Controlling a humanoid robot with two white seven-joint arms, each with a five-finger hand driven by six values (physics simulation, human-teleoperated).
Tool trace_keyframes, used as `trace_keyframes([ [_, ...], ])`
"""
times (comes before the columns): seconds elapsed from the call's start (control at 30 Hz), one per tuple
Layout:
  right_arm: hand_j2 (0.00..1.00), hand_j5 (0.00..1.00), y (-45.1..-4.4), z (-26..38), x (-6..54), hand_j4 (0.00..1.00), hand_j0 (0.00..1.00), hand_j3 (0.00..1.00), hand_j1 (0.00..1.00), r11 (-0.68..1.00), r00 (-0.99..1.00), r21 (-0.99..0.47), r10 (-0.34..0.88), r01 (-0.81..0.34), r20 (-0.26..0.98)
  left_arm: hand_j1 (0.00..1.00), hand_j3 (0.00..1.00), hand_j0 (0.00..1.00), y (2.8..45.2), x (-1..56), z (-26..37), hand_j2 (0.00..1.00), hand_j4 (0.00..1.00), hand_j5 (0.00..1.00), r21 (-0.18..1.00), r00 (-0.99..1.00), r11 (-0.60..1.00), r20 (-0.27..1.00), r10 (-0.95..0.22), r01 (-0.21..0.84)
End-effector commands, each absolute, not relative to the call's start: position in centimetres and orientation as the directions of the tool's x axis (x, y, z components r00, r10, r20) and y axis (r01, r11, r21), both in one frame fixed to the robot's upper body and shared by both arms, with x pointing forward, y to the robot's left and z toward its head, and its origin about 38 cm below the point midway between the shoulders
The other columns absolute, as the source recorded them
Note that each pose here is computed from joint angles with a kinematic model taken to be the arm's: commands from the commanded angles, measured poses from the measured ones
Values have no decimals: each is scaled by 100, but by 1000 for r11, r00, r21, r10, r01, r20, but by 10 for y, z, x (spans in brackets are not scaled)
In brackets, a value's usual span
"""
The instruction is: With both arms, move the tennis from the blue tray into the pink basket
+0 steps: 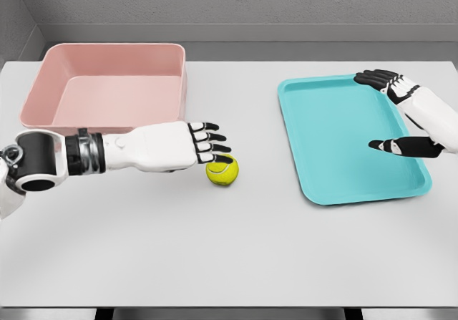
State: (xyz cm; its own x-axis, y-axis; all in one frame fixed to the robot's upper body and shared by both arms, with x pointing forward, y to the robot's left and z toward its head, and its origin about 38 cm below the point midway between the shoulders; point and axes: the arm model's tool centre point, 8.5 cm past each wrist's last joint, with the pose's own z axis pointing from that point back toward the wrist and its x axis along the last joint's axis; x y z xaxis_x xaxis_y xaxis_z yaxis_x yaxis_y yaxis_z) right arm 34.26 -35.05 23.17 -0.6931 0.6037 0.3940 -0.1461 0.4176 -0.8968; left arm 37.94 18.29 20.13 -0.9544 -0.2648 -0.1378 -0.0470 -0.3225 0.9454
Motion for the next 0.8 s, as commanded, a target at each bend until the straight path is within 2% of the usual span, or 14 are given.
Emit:
trace_keyframes([
  [0.0, 100, 100, -350, 232, 343, 100, 100, 100, 100, 429, -693, -891, 598, -147, 402, 100, 100, 100, 175, 379, 194, 100, 100, 100, 950, -960, -311, -108, -257, -24],
  [0.27, 100, 100, -351, 230, 343, 100, 100, 100, 100, 431, -689, -890, 600, -149, 406, 100, 100, 100, 181, 385, 190, 100, 100, 100, 969, -956, -226, 26, -293, 96],
  [0.77, 100, 100, -352, 231, 343, 100, 100, 100, 100, 433, -689, -889, 600, -148, 407, 100, 100, 100, 165, 407, 172, 100, 100, 100, 959, -950, -245, 59, -307, 139],
])
